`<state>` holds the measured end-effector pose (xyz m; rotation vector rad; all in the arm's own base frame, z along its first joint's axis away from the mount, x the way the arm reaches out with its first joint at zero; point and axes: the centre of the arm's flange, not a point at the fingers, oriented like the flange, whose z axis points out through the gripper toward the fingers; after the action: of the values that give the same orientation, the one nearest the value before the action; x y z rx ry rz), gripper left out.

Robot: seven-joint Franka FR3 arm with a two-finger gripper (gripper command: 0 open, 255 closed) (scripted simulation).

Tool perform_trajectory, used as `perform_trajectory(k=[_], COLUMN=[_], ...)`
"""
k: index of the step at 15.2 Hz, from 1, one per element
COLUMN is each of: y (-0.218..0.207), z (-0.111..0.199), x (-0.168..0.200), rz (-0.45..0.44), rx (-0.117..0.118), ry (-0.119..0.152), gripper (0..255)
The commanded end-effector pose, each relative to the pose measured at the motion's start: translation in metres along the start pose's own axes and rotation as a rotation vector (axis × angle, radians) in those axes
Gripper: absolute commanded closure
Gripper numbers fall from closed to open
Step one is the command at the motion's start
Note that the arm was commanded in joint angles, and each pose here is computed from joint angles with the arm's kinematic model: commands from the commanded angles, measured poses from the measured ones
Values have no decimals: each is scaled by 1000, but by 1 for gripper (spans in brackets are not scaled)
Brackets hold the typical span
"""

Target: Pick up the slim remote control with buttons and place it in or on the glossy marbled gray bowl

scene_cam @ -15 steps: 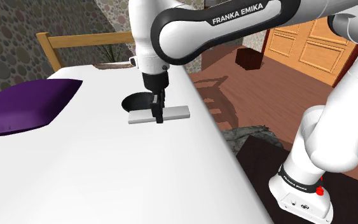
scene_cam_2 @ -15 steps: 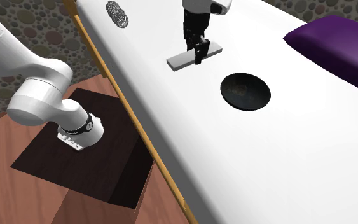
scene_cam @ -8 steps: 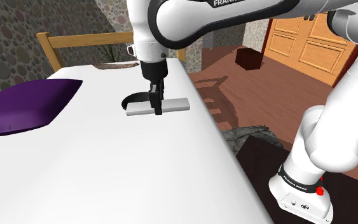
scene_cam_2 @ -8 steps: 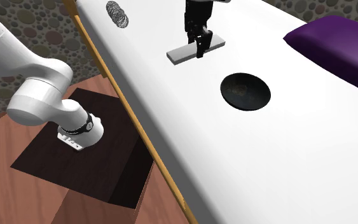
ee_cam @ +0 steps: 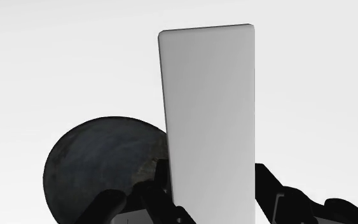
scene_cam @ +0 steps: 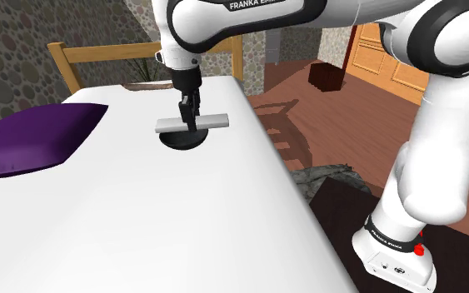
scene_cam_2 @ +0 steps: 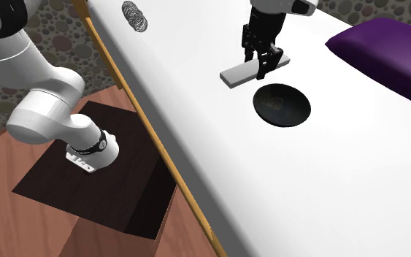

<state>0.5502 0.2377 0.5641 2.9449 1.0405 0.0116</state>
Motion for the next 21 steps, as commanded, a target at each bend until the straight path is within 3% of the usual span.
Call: perform_trajectory(k=[1,7,21], y=[21,88,87], z=[0,1,72], x=[16,60,59], rz=[0,0,0], rx=[0,0,0], ry=[0,0,0], gripper=[255,255,255])
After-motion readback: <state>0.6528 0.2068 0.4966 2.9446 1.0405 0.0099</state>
